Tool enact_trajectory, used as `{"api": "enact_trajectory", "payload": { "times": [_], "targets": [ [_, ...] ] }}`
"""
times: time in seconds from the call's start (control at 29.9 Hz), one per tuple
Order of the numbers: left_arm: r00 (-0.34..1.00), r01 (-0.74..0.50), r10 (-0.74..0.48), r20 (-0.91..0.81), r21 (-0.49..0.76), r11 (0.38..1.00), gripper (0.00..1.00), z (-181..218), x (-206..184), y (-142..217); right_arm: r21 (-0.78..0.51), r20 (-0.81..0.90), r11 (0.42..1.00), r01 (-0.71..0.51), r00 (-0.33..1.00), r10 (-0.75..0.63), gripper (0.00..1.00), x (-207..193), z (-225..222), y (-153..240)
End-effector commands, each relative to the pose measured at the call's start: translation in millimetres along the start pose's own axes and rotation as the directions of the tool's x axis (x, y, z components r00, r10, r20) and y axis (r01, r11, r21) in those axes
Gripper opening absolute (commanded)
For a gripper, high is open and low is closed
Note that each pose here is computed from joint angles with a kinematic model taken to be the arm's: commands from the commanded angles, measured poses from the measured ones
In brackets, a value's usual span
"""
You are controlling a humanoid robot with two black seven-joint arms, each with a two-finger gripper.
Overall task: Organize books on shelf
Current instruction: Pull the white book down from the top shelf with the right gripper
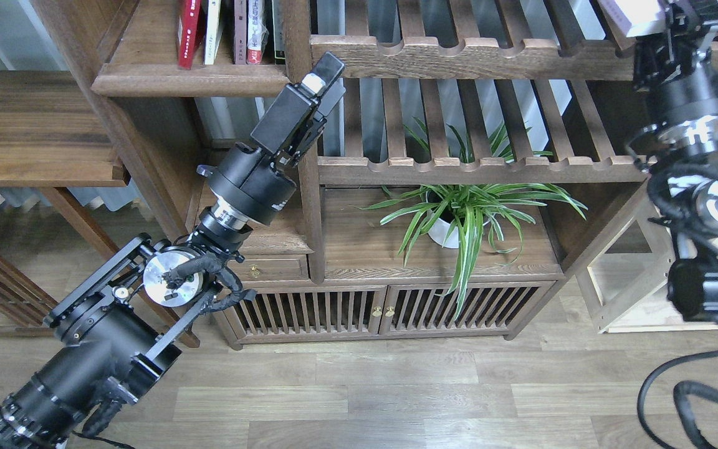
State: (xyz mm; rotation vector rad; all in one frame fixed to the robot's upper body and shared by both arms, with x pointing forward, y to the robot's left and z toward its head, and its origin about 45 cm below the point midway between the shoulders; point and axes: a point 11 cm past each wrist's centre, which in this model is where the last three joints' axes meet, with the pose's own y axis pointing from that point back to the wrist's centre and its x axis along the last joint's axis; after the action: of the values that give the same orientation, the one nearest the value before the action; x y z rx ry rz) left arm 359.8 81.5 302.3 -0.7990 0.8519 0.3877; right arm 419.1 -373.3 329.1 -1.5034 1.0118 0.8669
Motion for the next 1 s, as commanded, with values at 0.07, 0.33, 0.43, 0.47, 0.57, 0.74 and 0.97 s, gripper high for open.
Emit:
{"api": "enact_trajectory", "payload": {
  "times": [0.07, 0.33, 0.43, 0.47, 0.57, 0.74, 0.97],
  "targets": [
    [0.999, -0.048, 0.048, 0.008, -0.006, 0.999, 0.98, 5.7, 15.8, 2.1, -0.031, 0.09, 0.997, 0.073, 0.993, -0.07, 0.04, -3.5, 36.0, 13.2],
    [0.999, -0.026, 0.025, -0.024, -0.019, 0.999, 0.98, 8.2, 10.9, -12.2, -0.062, 0.19, 0.986, 0.157, 0.971, -0.143, 0.04, -7.2, 79.8, 19.7],
    [1.0, -0.022, 0.022, -0.02, -0.018, 1.0, 0.98, 9.3, 10.0, -14.2, -0.081, 0.199, 0.98, 0.182, 0.966, -0.163, 0.04, -7.1, 89.5, 22.9],
    [1.0, -0.023, 0.022, -0.019, -0.018, 1.0, 0.98, 9.6, 10.1, -14.5, -0.089, 0.211, 0.977, 0.193, 0.962, -0.171, 0.04, -7.0, 96.7, 24.0],
    [1.0, -0.023, 0.022, -0.018, -0.018, 1.0, 0.95, 10.2, 10.2, -14.9, -0.103, 0.235, 0.973, 0.207, 0.956, -0.179, 0.04, -6.8, 109.1, 25.6],
    [1.0, -0.02, 0.02, -0.016, -0.017, 1.0, 0.91, 10.6, 9.4, -15.8, -0.13, 0.266, 0.967, 0.221, 0.947, -0.181, 0.04, -5.9, 128.5, 28.7],
    [0.997, -0.041, 0.038, -0.065, -0.043, 0.998, 0.92, 19.1, 16.0, -16.0, -0.183, 0.293, 0.948, 0.261, 0.935, -0.201, 0.04, -7.1, 153.4, 35.9]
  ]
}}
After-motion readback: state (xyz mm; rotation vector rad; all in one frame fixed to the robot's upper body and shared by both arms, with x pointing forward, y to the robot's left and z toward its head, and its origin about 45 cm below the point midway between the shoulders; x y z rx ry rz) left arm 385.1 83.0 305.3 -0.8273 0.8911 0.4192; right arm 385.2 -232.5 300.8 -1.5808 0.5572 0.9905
